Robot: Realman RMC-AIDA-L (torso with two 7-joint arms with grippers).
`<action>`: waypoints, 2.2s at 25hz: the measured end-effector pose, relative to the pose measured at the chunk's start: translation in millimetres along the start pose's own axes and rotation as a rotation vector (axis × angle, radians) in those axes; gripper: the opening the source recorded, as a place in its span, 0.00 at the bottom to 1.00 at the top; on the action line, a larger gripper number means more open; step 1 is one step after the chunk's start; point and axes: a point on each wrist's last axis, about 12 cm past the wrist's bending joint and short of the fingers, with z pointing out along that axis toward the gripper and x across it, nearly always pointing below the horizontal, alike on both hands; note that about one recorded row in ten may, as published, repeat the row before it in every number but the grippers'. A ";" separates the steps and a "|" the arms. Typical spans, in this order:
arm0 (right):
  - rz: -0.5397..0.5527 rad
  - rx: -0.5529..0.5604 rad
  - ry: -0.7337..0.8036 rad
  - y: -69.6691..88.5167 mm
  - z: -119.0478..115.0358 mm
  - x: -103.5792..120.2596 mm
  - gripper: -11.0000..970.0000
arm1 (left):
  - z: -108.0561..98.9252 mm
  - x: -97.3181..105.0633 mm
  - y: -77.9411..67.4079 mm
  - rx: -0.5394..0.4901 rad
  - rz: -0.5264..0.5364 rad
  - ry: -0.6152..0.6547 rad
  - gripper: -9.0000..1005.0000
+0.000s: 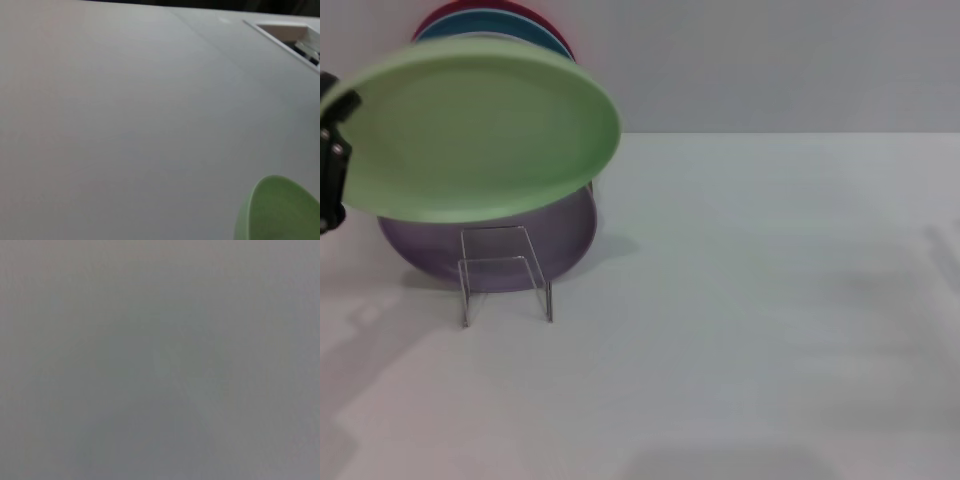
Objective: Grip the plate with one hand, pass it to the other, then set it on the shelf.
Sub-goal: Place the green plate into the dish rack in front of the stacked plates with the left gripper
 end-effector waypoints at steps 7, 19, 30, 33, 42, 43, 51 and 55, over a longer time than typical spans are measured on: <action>-0.001 -0.013 -0.007 1.5 -0.9 -0.9 0.56 | 2.5 4.5 -5.6 0.025 0.039 0.024 0.08; -0.024 -0.048 -0.020 5.5 -0.8 -2.4 0.56 | 4.8 13.9 -13.1 0.071 0.108 0.092 0.08; -0.026 -0.070 -0.032 7.8 0.2 -4.1 0.57 | -0.3 19.5 -24.2 0.091 0.167 0.158 0.08; -0.027 -0.077 -0.037 8.5 0.5 -4.8 0.57 | 0.4 21.2 -29.3 0.074 0.171 0.178 0.08; -0.030 -0.100 -0.053 11.0 -1.2 -7.2 0.58 | 4.9 24.9 -39.1 0.057 0.148 0.207 0.09; -0.029 -0.100 -0.054 11.1 -1.4 -7.2 0.58 | 5.4 24.7 -39.6 0.057 0.147 0.203 0.09; -0.034 -0.110 -0.060 11.3 0.1 -8.9 0.58 | 6.8 23.2 -43.6 0.047 0.140 0.193 0.11; -0.036 -0.112 -0.063 11.2 0.0 -9.8 0.58 | 8.1 22.1 -48.4 0.017 0.146 0.193 0.17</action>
